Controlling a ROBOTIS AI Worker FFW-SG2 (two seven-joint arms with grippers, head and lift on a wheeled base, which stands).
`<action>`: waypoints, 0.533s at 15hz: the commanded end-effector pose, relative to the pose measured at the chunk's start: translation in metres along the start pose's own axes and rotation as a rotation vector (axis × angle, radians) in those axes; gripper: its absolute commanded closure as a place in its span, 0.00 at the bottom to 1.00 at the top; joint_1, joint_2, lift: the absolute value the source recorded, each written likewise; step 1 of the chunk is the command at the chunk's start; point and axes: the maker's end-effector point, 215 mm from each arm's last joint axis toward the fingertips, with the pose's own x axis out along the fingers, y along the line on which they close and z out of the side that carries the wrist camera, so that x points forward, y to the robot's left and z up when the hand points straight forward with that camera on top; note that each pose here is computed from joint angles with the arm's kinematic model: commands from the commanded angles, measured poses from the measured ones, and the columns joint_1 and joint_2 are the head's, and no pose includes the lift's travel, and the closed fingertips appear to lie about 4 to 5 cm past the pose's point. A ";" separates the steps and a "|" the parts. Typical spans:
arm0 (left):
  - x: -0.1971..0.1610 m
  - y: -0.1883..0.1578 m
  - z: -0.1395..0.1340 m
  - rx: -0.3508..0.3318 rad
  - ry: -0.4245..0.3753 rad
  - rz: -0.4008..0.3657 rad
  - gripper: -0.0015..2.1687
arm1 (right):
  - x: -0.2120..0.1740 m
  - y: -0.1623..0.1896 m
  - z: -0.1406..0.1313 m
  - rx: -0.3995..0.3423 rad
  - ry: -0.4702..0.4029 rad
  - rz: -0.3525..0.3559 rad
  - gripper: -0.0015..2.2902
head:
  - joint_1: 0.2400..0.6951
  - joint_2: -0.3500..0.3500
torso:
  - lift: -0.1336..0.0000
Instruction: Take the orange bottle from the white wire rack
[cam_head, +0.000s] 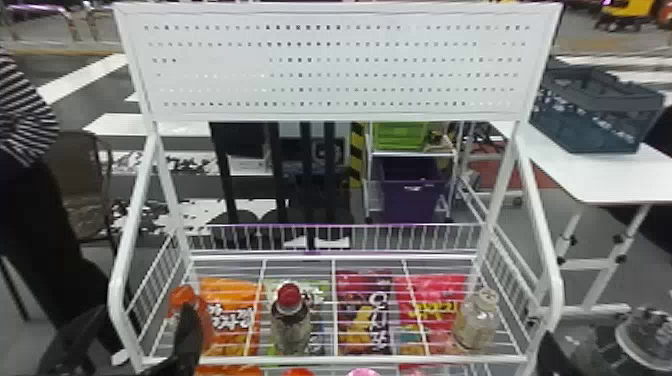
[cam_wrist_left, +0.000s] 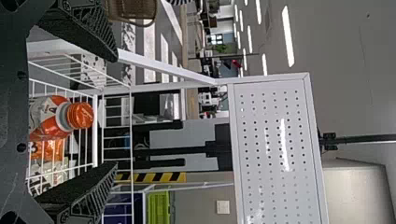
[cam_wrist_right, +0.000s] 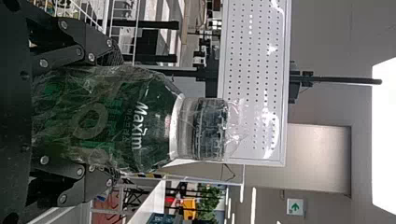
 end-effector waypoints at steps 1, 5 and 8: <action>0.000 0.001 0.000 0.002 -0.001 0.001 0.04 | 0.000 0.000 0.000 0.002 0.000 -0.001 0.36 | 0.57 0.50 | 1.00; 0.000 0.000 0.002 0.001 -0.004 0.001 0.04 | 0.000 0.000 0.000 0.001 -0.001 -0.001 0.36 | 0.57 0.50 | 1.00; 0.001 0.001 0.002 0.003 -0.001 0.002 0.04 | 0.000 0.000 -0.002 0.003 0.006 -0.001 0.36 | 0.57 0.50 | 1.00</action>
